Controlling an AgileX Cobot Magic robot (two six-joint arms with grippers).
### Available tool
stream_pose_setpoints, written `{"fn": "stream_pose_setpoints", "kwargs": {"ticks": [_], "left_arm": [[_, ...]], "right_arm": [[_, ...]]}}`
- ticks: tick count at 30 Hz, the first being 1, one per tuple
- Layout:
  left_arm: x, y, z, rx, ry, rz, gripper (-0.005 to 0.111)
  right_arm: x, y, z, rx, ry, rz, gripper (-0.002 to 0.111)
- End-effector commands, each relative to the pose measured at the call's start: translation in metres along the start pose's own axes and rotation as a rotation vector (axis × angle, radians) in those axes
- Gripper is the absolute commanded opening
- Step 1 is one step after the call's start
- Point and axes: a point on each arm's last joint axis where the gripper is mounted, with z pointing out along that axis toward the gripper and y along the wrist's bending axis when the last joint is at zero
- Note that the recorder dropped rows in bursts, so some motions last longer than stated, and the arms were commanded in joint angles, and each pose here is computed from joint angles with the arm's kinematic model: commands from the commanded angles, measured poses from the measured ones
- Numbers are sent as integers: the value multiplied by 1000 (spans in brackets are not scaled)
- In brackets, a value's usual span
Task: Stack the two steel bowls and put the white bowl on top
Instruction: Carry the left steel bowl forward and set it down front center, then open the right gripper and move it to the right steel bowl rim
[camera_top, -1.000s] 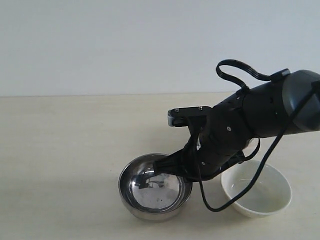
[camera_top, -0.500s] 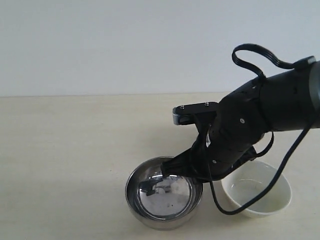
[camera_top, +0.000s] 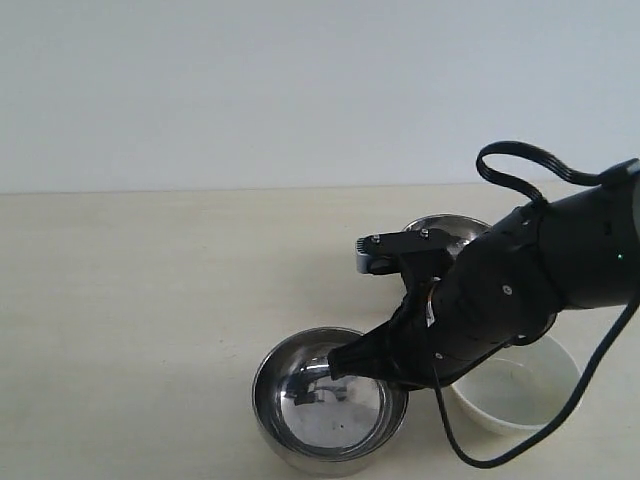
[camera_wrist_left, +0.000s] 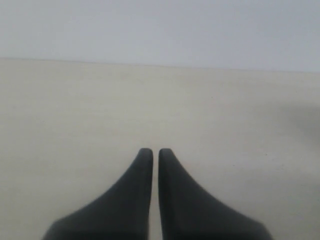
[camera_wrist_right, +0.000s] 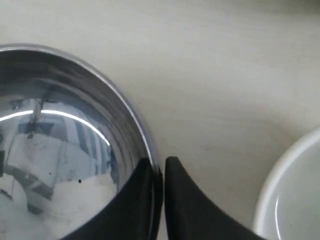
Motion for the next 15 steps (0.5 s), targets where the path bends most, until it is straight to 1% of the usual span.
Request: {"fn": "stream_pose_setpoints", "kwargs": {"ticks": [1, 3, 4, 5, 10, 12, 15], "left_arm": [[0, 0, 0, 5, -7, -4, 4], [0, 0, 0, 5, -7, -4, 4], [0, 0, 0, 5, -7, -4, 4], [0, 0, 0, 5, -7, -4, 4], [0, 0, 0, 5, -7, -4, 4], [0, 0, 0, 5, -7, -4, 4], [0, 0, 0, 5, -7, -4, 4]], "right_arm": [[-3, 0, -4, -5, -20, -2, 45], [-12, 4, -11, -20, -60, -3, 81], [-17, 5, -16, -26, -78, -13, 89], [-25, 7, -25, -28, -107, -30, 92], [-47, 11, -55, -3, -148, -58, 91], [-53, 8, -65, 45, -158, -72, 91], [-63, -2, -78, 190, -180, -58, 91]]}}
